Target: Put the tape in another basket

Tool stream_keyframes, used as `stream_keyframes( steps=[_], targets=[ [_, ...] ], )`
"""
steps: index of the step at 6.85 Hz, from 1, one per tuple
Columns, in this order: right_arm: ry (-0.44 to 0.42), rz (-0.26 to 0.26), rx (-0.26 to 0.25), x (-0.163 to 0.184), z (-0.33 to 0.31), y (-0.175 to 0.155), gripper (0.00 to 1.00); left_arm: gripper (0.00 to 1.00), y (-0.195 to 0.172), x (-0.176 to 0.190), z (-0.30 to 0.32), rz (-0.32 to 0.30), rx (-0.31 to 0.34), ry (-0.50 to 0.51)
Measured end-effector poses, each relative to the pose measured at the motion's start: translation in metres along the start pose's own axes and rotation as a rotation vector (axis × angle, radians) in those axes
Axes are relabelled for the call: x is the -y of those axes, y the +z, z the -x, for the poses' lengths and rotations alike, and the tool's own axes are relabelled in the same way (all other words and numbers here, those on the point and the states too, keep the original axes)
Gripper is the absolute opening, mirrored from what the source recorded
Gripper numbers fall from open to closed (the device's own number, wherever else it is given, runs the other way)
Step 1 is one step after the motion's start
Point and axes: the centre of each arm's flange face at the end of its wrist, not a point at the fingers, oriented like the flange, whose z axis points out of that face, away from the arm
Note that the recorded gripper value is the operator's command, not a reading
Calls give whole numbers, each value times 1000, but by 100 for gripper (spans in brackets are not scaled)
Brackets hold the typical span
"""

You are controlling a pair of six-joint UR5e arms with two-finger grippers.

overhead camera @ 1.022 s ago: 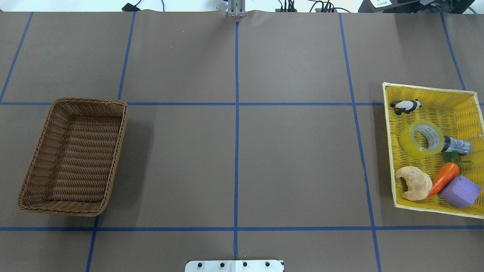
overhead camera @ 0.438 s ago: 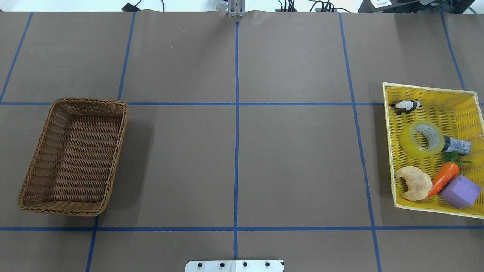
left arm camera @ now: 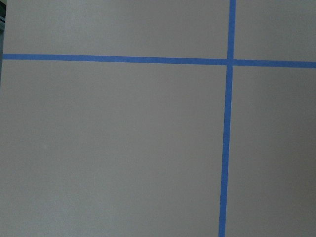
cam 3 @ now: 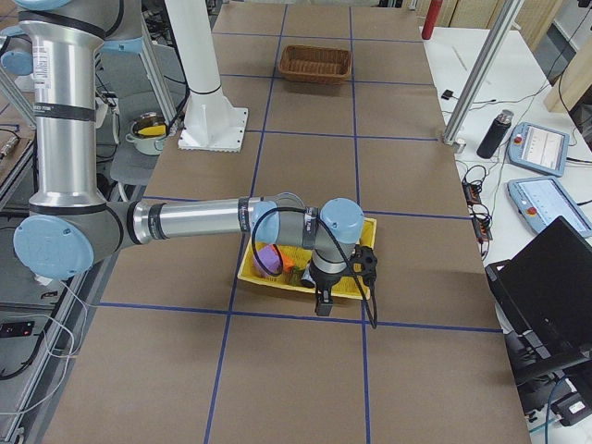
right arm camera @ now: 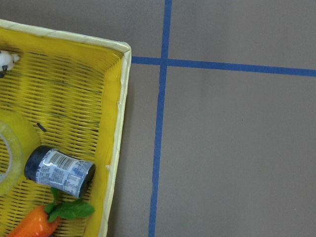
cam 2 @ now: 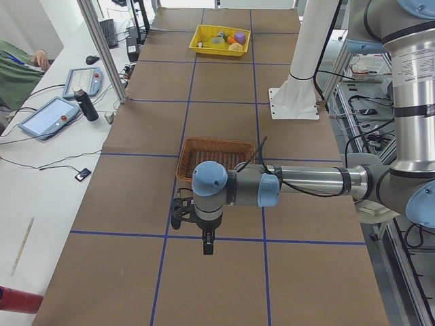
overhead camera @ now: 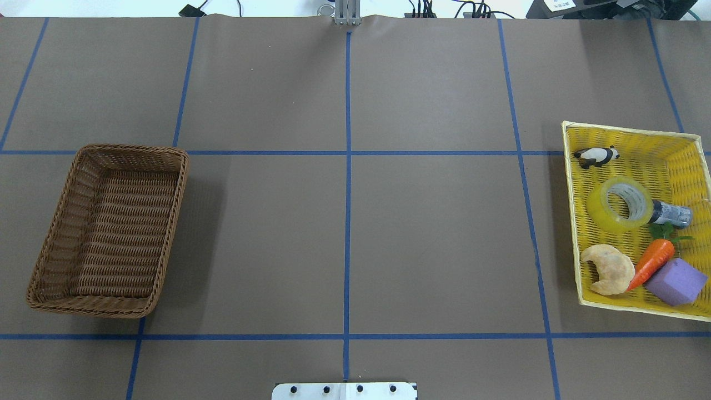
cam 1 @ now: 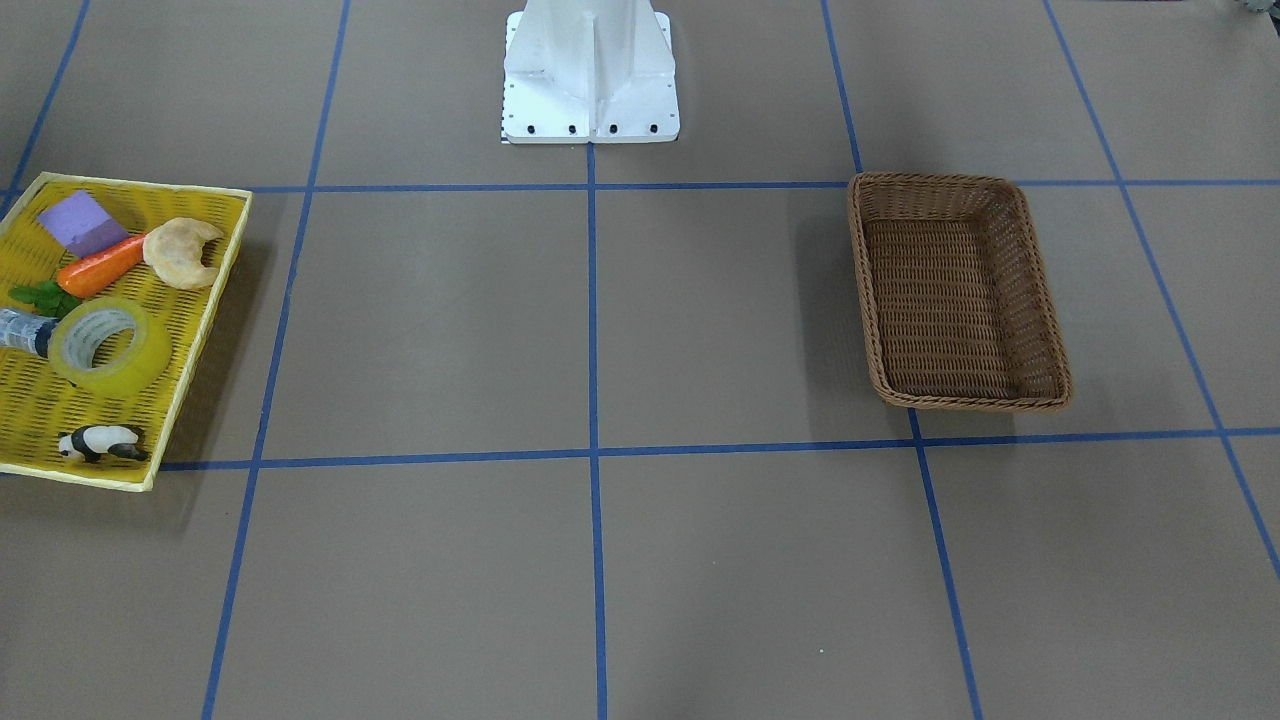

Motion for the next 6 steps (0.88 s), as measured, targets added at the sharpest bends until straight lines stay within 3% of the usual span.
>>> stream_keyframes(
  steps=[3, 6],
  targets=[
    [-25, -26, 2, 0, 12, -13, 100, 98, -4, 4, -5, -10, -9, 5],
    [-68, -66, -6, 22, 31, -35, 100, 98, -15, 16, -14, -36, -13, 24]
  ],
)
